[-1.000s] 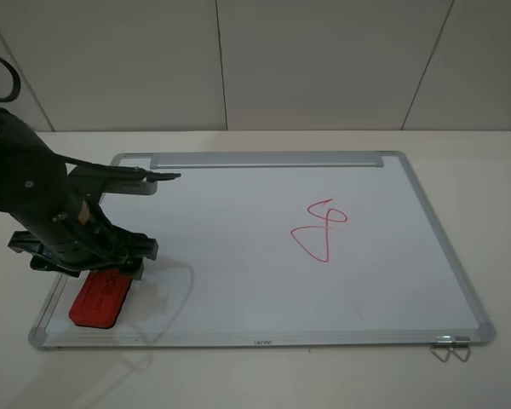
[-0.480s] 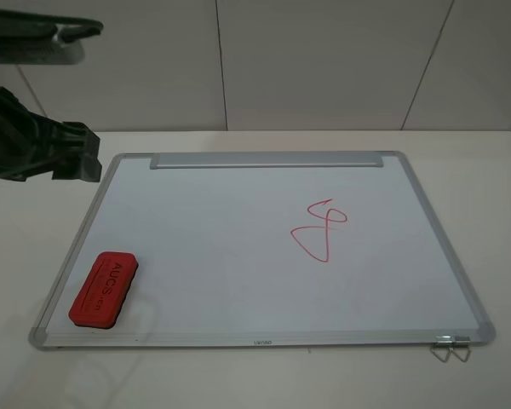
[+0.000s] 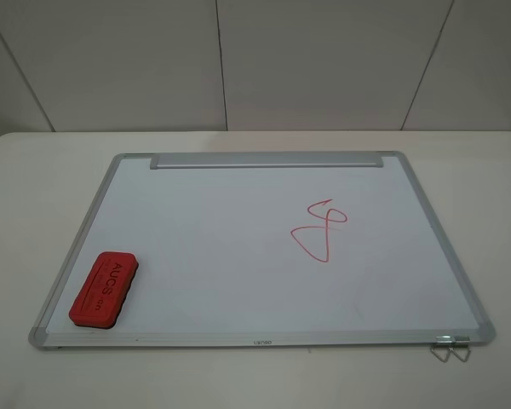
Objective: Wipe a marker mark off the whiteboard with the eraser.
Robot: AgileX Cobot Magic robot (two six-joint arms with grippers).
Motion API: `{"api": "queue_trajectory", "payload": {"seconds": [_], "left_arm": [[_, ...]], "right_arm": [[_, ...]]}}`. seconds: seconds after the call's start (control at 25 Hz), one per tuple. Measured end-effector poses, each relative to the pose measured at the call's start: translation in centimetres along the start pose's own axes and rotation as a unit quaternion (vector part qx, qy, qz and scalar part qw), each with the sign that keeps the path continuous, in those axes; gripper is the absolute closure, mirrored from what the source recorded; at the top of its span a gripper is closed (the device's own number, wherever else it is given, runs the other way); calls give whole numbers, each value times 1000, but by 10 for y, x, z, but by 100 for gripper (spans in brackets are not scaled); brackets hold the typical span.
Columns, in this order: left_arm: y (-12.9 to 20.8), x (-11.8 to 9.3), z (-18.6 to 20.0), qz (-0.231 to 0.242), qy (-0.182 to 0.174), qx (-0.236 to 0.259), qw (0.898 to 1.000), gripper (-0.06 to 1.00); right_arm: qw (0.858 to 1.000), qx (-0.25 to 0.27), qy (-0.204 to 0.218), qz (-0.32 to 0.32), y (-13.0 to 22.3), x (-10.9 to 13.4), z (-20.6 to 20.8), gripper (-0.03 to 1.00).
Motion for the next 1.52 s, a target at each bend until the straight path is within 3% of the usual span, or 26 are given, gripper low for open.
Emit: {"api": "queue_trajectory", "payload": {"seconds": [0.28,0.52,0.8,1.24,1.52], "left_arm": [[37,-5,36,-36,54,24,998,17],[63,-12,32,-78,81,23,993,17],[98,-17,4,-86,85,10,993,17],[99,-17,5,-97,86,2,992,17],[104,-11,24,-82,74,-66,992,17]], "right_arm": [[1000,0,0,0,0,0,0,26],[1000,0,0,0,0,0,0,26],[1000,0,0,0,0,0,0,26],[1000,0,0,0,0,0,0,26],[1000,0,0,0,0,0,0,26]]}}
Point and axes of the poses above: a point on each arm's last joint axis where the gripper is mounted, z pointing back along that axis away from the gripper, x along the wrist's bending axis when the last joint is at zero, y = z × x, the point moved 5 cm from there along -z, pointing out along that axis toward the gripper, and after that the axes turned 12 degrees about -z, right-handed, at the moved point
